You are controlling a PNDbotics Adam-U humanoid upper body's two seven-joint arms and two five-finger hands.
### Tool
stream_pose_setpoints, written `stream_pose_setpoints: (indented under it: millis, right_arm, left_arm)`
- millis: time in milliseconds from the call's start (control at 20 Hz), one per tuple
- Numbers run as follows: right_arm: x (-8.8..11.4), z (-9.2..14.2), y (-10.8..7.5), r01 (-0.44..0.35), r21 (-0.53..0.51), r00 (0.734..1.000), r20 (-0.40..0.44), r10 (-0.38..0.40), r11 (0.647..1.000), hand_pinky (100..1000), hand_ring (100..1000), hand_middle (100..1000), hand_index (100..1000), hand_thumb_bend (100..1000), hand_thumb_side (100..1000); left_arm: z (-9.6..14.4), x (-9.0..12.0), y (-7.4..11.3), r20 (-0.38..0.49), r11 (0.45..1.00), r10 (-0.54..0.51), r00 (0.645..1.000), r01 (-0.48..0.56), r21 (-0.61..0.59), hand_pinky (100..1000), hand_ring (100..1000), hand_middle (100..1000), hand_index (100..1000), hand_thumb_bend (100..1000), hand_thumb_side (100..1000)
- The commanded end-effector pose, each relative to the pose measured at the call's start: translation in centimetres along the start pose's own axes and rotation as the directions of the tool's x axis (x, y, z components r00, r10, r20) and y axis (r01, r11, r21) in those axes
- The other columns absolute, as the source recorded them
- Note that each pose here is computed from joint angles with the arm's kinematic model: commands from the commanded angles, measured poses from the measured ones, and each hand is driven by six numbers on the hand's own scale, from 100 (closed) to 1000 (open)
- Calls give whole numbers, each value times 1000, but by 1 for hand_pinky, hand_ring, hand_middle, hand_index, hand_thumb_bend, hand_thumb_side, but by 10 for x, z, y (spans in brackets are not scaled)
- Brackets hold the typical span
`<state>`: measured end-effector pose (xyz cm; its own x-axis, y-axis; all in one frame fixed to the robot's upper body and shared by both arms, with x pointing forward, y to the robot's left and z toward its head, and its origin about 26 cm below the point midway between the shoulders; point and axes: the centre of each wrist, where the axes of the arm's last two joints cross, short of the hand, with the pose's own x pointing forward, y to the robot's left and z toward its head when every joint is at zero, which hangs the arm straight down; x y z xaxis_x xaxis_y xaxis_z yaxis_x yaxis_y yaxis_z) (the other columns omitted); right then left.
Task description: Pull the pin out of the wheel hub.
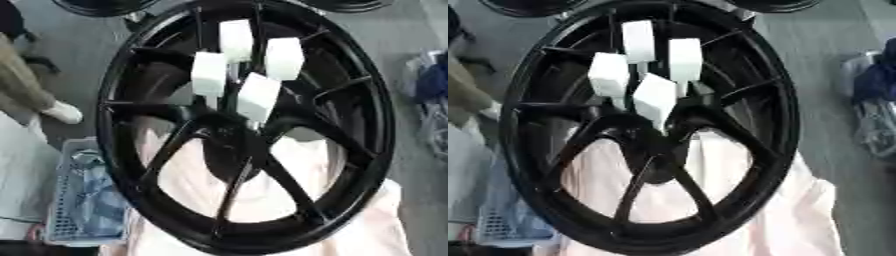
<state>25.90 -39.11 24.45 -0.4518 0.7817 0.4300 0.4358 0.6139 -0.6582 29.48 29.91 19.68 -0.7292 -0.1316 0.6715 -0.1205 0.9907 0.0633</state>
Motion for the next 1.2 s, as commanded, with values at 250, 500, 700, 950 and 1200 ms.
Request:
stream_pose_setpoints:
  millis: [250, 500, 700, 950, 1200]
  right_arm:
    - [26, -32, -36, -232, 213, 972, 72, 222, 949, 750, 824, 802, 825, 100, 327]
    - [46, -52, -48, -346, 331, 938, 146, 314, 878, 776, 840, 818, 843, 135, 311]
    - [58, -63, -51, -410, 420, 912, 207, 355, 809, 793, 854, 834, 858, 206, 328]
    - [69, -71, -51, -471, 523, 882, 273, 384, 711, 805, 863, 844, 866, 257, 345]
    - [75, -75, -48, -505, 585, 863, 331, 381, 635, 816, 871, 853, 873, 299, 357]
  left_arm:
    - [-2, 7, 5, 18, 999, -35, 999, 35, -22, 834, 658, 580, 725, 100, 704]
    - [-2, 7, 6, 14, 999, -40, 999, 40, -28, 834, 659, 581, 725, 100, 705]
    - [-2, 7, 5, 14, 998, -42, 999, 43, -37, 834, 659, 581, 725, 100, 705]
    - [-3, 7, 4, 17, 998, -43, 999, 44, -50, 834, 660, 581, 725, 100, 706]
    - [-5, 8, 3, 20, 997, -41, 999, 42, -65, 834, 660, 581, 724, 100, 706]
